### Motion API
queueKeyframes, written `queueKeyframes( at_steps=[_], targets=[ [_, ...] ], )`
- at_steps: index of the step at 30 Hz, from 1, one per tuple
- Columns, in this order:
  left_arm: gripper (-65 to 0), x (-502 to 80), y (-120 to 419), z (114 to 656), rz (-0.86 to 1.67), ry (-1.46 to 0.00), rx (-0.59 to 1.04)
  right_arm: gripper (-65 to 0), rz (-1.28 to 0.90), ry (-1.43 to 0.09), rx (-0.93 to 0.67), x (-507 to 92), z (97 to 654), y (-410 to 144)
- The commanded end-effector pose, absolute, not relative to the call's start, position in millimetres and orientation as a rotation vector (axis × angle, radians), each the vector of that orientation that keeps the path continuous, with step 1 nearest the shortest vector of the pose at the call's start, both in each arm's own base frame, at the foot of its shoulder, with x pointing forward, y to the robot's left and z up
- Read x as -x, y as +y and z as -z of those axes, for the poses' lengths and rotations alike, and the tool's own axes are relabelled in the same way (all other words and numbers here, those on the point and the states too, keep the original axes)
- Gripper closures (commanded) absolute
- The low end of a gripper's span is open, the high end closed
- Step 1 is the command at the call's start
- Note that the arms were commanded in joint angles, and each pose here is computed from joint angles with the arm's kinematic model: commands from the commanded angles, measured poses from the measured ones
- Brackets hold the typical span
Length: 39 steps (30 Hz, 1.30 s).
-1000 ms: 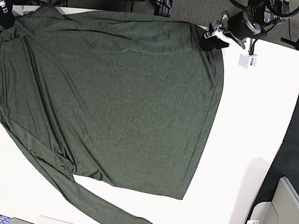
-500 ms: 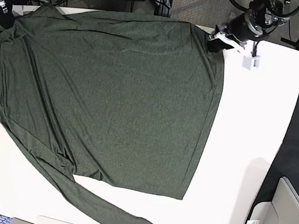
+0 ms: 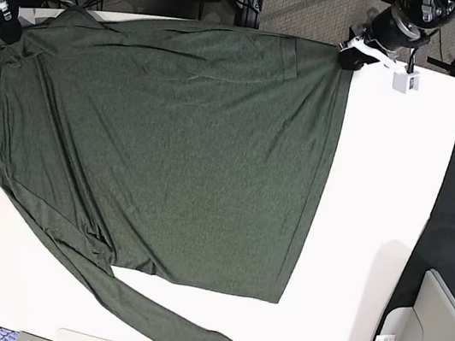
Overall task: Fold the T-shirt properly
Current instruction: 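Lift the shirt edge with both grippers and pull it away from the robot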
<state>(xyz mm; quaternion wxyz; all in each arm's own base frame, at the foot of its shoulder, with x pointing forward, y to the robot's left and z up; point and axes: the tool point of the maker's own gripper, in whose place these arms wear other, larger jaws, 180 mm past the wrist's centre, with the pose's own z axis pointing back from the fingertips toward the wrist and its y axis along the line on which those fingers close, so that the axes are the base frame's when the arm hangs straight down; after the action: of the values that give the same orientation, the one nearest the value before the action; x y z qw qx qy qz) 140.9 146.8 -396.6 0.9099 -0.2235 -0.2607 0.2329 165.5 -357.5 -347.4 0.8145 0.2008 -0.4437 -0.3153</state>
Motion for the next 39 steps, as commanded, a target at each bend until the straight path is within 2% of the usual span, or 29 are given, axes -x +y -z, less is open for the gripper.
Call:
queueKeyframes(
  at_steps=[1, 18, 39],
  targets=[
    [0.0, -144.4, 146.9, 388.8, -0.476, -0.564, 0.471, -0.7, 0.645, -0.991, -0.422, -171.4, 334.1, -363.0],
    [0.0, -140.0, 152.5, 379.1, -0.474, -0.586, 0.452, -0.7, 0.563, -1.028, -0.418, -175.5, 324.5, -360.6],
    [0.0, -257.3, 147.6, 325.2, -0.403, -0.863, 0.549, -0.7, 0.460, -1.185, -0.303, -270.0, 280.8, -382.0]
  ],
)
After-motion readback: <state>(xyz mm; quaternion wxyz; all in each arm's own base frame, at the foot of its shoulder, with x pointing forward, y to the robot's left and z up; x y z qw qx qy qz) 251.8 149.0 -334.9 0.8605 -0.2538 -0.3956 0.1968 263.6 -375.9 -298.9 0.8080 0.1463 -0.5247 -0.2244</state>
